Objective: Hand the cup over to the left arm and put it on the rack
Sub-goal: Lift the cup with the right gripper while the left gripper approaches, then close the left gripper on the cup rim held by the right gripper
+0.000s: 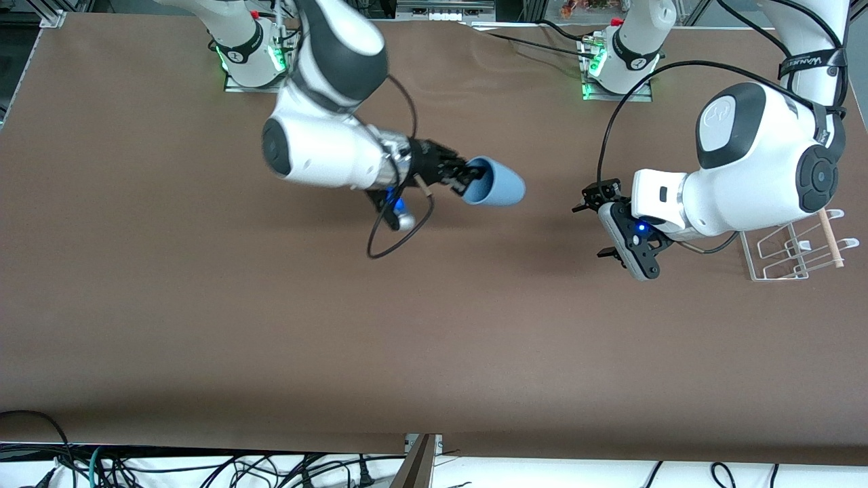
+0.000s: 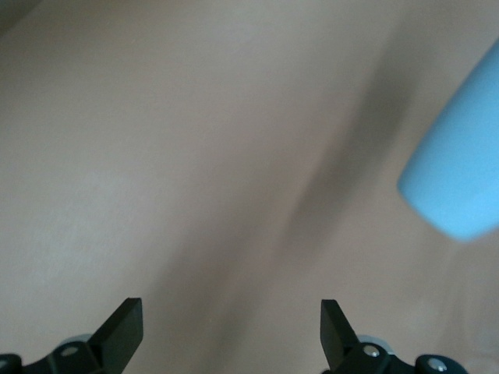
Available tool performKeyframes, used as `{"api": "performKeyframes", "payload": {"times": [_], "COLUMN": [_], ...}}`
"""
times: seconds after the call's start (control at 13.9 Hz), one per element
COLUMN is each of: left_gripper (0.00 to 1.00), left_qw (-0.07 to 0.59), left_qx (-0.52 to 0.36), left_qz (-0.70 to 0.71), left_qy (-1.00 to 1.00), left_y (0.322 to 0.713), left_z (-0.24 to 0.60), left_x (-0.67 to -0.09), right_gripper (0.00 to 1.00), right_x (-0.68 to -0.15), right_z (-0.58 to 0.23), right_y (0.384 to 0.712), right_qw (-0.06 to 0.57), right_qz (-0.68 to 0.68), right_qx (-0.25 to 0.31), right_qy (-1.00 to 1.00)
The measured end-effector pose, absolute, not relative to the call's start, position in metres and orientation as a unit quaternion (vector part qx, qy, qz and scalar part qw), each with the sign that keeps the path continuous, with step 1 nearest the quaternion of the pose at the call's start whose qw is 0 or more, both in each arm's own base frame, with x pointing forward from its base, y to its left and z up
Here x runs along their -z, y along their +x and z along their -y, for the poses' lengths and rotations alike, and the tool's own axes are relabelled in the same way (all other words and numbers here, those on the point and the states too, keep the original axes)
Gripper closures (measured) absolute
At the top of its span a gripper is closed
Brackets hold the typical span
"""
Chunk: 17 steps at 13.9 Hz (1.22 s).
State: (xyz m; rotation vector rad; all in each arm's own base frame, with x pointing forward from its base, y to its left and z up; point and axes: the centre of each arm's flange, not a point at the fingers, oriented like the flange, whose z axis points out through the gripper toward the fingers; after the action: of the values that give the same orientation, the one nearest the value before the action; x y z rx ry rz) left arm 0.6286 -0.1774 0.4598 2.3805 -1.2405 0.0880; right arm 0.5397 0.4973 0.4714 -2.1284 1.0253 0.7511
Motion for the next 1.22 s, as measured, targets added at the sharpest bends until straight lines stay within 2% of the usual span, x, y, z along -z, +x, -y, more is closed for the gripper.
{"api": "performKeyframes", "payload": {"times": [0.22,0.65,1.22], "left_gripper": [0.00,0.00,0.00], "left_qw": [0.228,0.222,0.226], "left_qx": [-0.052,-0.088,-0.091], "left_qz": [0.507,0.630,0.684], "left_qy": [0.830,0.739,0.688], "left_y": [0.625,0.619,0.593], "left_z": [0.198,0.205,0.236], "left_x": [-0.463,-0.471,-0.483], "right_gripper": [0.94,0.94,0.94], "right_x": [-0.477,-0.479,-0.479], "right_z": [-0.514,-0.515,-0.515], "right_y": [0.527,0.527,0.526], "right_qw": [0.322,0.320,0.320], "right_qz": [-0.413,-0.421,-0.420], "right_qx": [-0.293,-0.296,-0.297], "right_qy": [-0.800,-0.795,-0.795]}}
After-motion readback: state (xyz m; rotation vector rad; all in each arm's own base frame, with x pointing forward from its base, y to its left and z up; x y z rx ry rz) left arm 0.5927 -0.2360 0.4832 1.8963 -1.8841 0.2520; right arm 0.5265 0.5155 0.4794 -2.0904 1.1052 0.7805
